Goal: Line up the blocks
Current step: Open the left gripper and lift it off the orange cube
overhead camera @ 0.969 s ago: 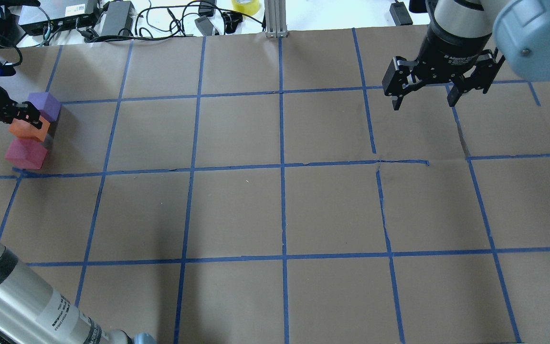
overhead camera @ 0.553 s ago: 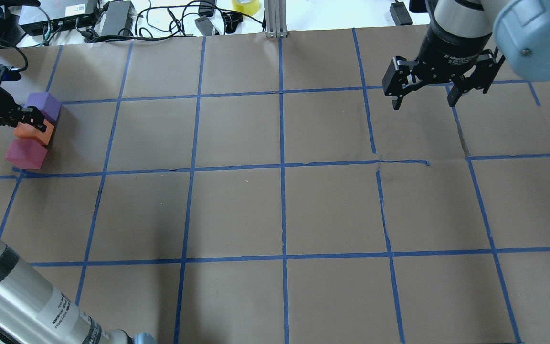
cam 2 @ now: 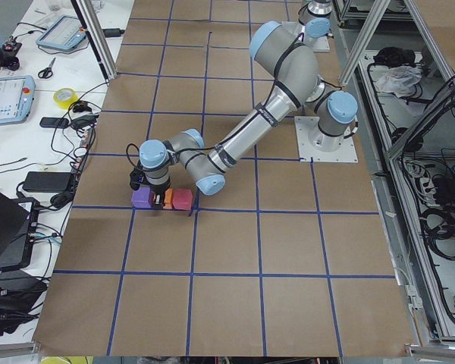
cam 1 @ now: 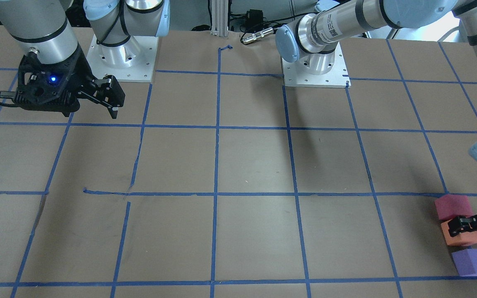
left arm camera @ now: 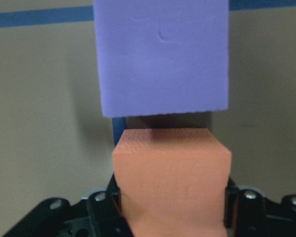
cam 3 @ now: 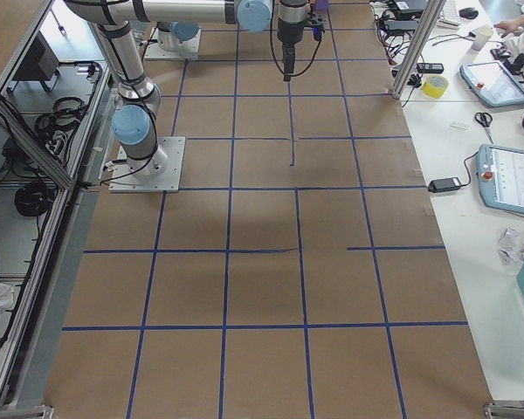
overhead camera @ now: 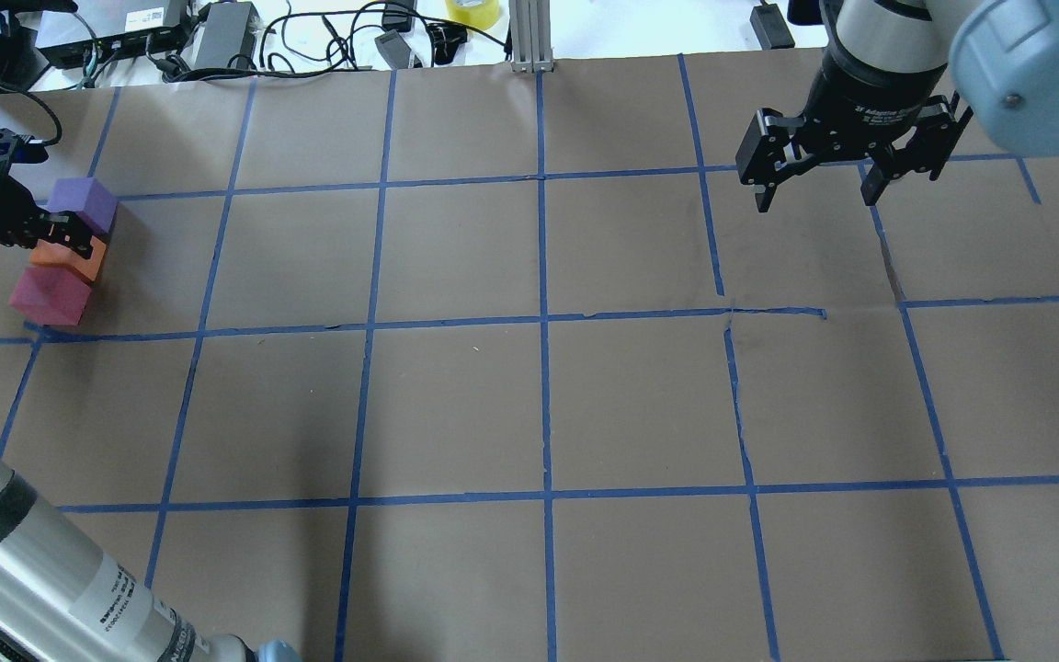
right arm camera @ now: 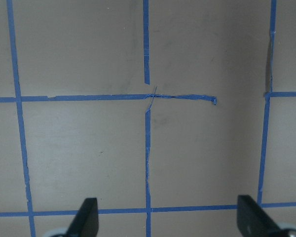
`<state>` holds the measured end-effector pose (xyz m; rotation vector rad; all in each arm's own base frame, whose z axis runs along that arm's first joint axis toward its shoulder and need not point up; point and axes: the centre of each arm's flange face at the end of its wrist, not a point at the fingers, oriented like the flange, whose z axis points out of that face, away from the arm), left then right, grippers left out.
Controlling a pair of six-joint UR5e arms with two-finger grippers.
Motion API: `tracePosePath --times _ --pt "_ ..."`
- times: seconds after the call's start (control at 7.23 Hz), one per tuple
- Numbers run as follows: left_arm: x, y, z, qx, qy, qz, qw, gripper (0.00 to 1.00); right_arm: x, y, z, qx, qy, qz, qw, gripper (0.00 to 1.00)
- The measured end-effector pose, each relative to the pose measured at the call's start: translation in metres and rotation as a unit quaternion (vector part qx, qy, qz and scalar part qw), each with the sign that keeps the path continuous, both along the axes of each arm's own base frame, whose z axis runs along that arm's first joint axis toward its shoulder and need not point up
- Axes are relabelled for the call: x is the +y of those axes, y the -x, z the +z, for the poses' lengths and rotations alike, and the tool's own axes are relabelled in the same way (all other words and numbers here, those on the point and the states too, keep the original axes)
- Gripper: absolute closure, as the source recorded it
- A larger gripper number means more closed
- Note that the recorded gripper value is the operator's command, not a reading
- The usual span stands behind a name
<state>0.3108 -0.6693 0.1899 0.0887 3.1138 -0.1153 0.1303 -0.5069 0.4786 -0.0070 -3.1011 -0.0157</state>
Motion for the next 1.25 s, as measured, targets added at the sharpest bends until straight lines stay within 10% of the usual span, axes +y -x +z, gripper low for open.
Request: tracePosePath --times 0.55,1.25 --pt "-0.004 0.013 0.044 -0.018 0.020 -0.013 0.9996 0.00 0.000 0.000 0.000 0.000 -0.001 0.000 1.0000 0.00" --pt "0.056 0.109 0.247 -0.025 0.038 -0.045 0.9979 0.00 0.000 0.000 -0.001 0.000 -0.002 0.000 1.0000 0.00"
